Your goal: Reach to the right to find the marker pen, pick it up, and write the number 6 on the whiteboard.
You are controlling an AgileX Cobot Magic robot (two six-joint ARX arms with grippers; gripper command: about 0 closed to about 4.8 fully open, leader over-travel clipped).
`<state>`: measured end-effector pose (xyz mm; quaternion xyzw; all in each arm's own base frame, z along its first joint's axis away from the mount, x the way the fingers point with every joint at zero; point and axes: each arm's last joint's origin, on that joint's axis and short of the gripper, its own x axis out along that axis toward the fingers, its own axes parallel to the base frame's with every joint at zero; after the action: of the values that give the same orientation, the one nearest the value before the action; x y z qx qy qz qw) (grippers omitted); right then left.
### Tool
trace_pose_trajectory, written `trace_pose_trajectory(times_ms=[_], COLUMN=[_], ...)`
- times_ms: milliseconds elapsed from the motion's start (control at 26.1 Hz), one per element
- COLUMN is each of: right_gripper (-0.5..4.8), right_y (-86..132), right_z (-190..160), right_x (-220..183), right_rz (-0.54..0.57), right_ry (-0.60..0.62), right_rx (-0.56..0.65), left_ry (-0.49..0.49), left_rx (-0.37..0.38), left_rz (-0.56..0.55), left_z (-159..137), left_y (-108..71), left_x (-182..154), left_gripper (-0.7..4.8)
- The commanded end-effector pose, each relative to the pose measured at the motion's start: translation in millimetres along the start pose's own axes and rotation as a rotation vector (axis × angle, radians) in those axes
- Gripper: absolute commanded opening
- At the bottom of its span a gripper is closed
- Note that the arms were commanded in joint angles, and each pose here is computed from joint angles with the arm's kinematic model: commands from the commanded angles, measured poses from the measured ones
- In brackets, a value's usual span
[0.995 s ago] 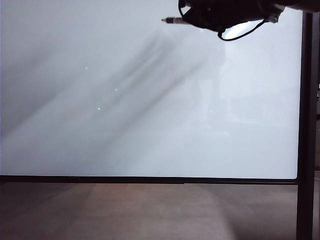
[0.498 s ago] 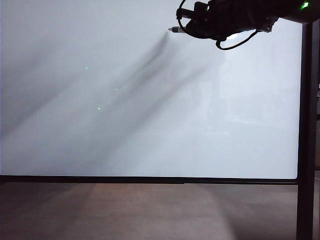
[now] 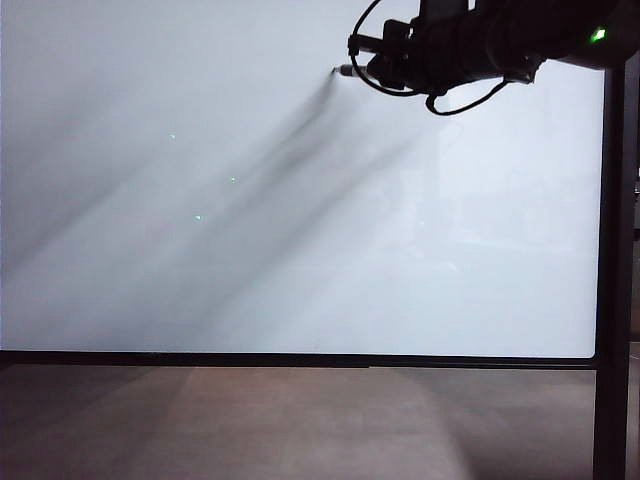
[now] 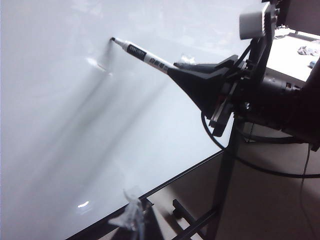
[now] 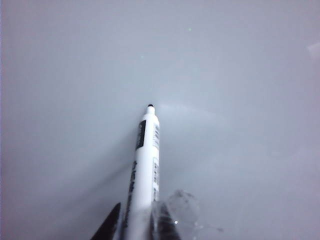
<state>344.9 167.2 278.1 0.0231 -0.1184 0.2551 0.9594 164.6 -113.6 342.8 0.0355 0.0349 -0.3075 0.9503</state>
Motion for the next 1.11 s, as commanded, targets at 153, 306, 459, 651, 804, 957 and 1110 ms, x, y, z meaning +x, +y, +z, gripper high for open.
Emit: trace_pose_trajectory(times_ms=[153,306,459,651,804,957,1110], right_gripper=[0.31,0.31,0.31,0.3,0.3,0.3,0.3], right_y=[-0.3,-0.4,-0.4,-0.9,-1.4,-1.7,-2.5], right_z=[8.2,8.5,7.4,6.8,7.8,10.3,9.9], right_x=[6.6,7.0,7.0,6.8,6.4,5.5,5.4], right_rz=[-0.005,-0.005,-0.005,-0.022,-0.043,-0.056,-0.081], right_ry=[-0.04,-0.038,-0.026,-0.018,-0.019,-0.02,-0.014], right_rx=[-0.006,-0.005,-0.004,-0.002,0.003,0.005,0.005], left_ry=[-0.022,-0.022,-0.022,-0.022,-0.022,-0.022,-0.022], left_rx=[-0.002,-0.002,-0.002,-0.002,-0.002,-0.002,-0.002], left_rz=[-0.005,-0.004,-0.005,-0.005,-0.005,-0.005,-0.004], left_z=[3.1,3.1,3.1,3.1,3.1,3.1,3.1], left_y=[-0.3,-0.3,-0.3,-0.3,-0.3,-0.3,-0.3], left_x=[-0.9,-0.9,-0.9,-0.9,-0.9,-0.9,-0.9], left_gripper=[-0.06,-0.06,-0.06,-0.06,-0.06,-0.06,-0.06])
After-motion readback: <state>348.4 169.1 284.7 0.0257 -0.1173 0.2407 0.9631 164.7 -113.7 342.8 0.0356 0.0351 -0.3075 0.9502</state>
